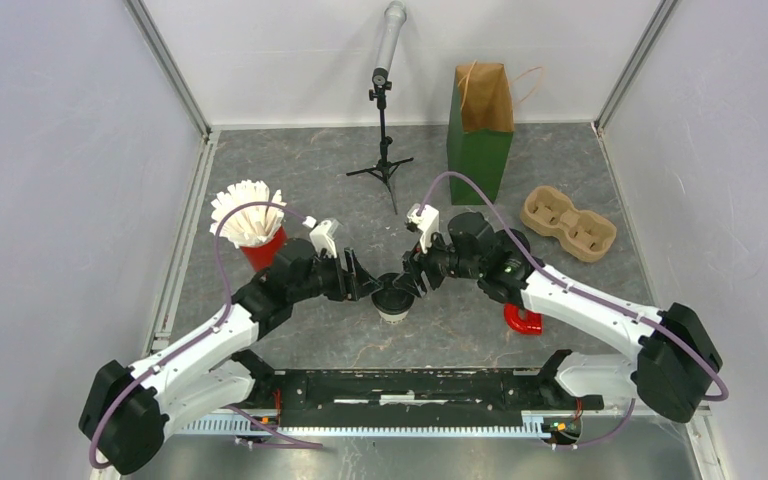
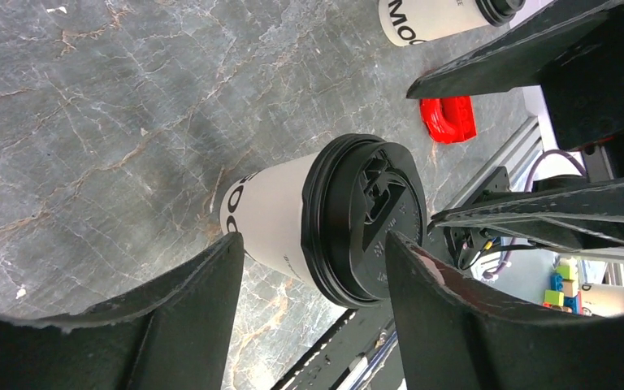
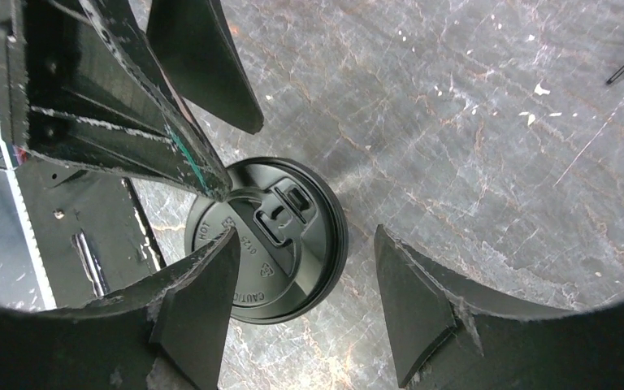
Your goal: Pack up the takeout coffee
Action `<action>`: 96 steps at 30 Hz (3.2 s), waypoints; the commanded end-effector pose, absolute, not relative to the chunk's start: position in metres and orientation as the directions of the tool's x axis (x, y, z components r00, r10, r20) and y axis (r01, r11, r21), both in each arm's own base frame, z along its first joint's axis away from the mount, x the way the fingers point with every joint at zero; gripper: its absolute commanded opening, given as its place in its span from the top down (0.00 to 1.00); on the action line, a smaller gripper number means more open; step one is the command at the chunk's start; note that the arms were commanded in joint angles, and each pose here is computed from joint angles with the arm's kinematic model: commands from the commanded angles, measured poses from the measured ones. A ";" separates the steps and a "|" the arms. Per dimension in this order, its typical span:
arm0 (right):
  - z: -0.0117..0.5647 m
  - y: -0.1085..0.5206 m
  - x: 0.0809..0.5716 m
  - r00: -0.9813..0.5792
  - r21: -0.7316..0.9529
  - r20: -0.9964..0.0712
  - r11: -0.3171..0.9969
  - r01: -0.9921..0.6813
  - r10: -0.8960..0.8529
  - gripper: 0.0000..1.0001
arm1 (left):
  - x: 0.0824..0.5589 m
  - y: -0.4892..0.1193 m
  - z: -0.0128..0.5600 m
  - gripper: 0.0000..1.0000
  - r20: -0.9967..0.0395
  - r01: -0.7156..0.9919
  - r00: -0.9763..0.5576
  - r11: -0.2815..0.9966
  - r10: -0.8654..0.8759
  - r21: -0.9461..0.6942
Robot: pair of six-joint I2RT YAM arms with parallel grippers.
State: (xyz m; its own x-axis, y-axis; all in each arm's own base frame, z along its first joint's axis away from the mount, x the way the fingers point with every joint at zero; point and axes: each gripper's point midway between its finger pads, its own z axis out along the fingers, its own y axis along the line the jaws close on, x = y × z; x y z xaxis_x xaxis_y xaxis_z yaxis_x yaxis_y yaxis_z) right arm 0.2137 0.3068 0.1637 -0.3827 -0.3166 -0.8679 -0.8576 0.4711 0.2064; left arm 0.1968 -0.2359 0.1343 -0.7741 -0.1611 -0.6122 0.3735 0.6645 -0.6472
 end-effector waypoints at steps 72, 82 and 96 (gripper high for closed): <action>0.067 0.292 0.180 -0.601 0.453 -0.770 0.481 -0.751 -0.213 0.41 | 0.174 -0.237 0.138 0.40 -0.526 0.328 -0.791 0.510 -0.312 -0.795; 0.069 0.294 0.179 -0.598 0.454 -0.773 0.472 -0.755 -0.214 0.41 | 0.175 -0.238 0.122 0.45 -0.491 0.288 -0.805 0.505 -0.333 -0.814; 0.037 0.275 0.165 -0.628 0.458 -0.742 0.506 -0.731 -0.235 0.41 | 0.173 -0.200 0.050 0.59 -0.424 0.053 -0.836 0.719 -0.347 -0.693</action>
State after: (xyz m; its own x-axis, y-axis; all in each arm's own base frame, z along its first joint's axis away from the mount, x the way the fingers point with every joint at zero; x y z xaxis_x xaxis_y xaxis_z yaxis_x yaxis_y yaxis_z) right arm 0.1932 0.3113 0.1128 -0.5014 -0.0638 -0.8629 -0.8055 0.3984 0.4386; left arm 0.1745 -0.2343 0.1126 -0.8161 -0.3278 -0.4760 0.2476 0.5458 -0.8005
